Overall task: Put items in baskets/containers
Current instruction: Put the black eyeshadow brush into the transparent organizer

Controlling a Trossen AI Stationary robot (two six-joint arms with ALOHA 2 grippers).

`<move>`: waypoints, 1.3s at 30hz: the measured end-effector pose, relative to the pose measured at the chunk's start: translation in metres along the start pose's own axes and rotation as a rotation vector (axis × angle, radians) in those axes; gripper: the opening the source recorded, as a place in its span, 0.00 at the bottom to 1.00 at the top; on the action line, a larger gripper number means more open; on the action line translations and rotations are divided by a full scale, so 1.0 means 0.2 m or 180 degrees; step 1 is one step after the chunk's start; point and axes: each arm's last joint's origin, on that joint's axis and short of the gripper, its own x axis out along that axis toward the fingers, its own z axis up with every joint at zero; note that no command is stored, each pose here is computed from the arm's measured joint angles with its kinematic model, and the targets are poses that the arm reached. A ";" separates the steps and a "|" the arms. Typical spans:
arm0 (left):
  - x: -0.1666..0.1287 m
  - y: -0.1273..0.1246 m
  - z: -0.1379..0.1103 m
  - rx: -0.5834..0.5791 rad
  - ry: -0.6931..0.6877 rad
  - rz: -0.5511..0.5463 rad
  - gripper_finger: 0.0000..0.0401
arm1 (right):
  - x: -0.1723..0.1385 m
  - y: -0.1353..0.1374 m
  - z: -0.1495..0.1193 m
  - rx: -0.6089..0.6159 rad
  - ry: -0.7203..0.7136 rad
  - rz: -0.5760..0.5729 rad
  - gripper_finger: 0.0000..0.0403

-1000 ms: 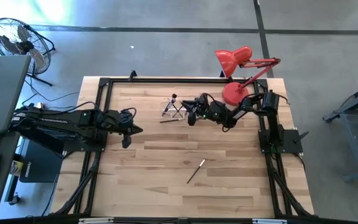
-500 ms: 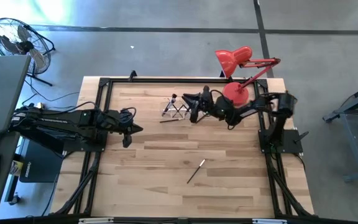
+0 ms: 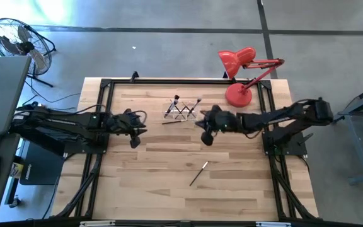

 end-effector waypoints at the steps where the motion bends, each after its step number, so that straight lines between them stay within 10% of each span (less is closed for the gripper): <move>1: 0.03 -0.01 0.00 0.0041 0.0050 0.0042 0.26 | -0.01 0.02 -0.02 -0.0005 0.0086 -0.0032 0.01; 24: 0.56 -0.08 -0.15 0.0388 0.0545 0.0582 0.32 | -0.08 0.17 -0.13 0.0080 0.0435 -0.0135 0.01; 39: 0.63 0.14 -0.08 0.0166 0.0535 0.0471 0.32 | -0.08 0.17 -0.13 0.0069 0.0403 -0.0212 0.01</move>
